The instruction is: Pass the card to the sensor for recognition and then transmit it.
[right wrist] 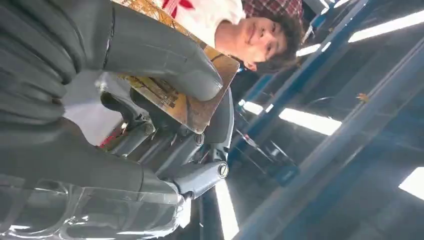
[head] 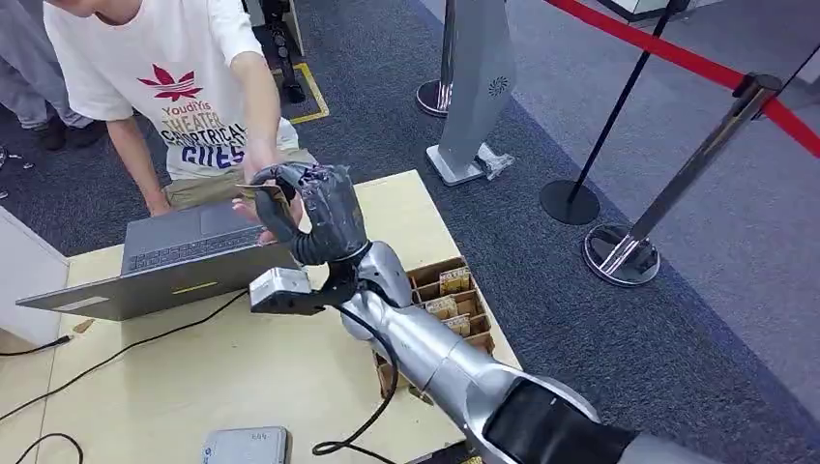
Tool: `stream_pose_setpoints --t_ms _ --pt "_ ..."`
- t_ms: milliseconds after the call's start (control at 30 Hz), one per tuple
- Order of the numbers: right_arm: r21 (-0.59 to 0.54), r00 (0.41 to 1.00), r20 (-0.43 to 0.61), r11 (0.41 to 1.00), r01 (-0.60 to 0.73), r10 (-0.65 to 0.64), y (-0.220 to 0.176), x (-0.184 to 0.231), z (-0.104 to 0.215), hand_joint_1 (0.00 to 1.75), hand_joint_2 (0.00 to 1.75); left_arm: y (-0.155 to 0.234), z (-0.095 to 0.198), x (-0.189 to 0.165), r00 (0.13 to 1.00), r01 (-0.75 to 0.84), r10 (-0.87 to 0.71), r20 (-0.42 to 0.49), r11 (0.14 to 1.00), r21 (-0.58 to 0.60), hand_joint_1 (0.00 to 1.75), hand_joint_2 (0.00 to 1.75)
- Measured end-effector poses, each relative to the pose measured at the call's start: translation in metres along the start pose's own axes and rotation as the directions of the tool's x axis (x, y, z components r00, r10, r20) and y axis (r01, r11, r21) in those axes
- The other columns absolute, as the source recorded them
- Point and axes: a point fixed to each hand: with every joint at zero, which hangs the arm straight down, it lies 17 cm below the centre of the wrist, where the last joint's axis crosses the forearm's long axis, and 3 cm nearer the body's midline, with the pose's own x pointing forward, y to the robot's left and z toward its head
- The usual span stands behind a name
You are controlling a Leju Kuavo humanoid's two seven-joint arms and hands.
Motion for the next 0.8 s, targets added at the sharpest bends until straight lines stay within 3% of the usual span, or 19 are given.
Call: stream_pose_setpoints --t_ms 533,567,800 --pt "0.005 0.995 0.003 0.995 -0.095 0.095 0.005 0.001 0.012 1.75 1.75 0.0 0.0 0.0 1.0 -0.003 0.003 0.0 1.0 0.005 0.0 0.0" --pt "0.008 0.993 0.0 0.993 -0.115 0.115 0.006 0.003 0.015 0.05 1.75 0.001 0.0 0.0 1.0 -0.009 0.01 -0.003 1.0 0.009 0.0 0.0" --pt "0.009 0.993 -0.016 0.993 -0.121 0.121 0.01 0.005 0.019 0.0 1.75 0.001 0.0 -0.001 1.0 -0.016 0.016 -0.005 1.0 0.014 0.0 0.0"
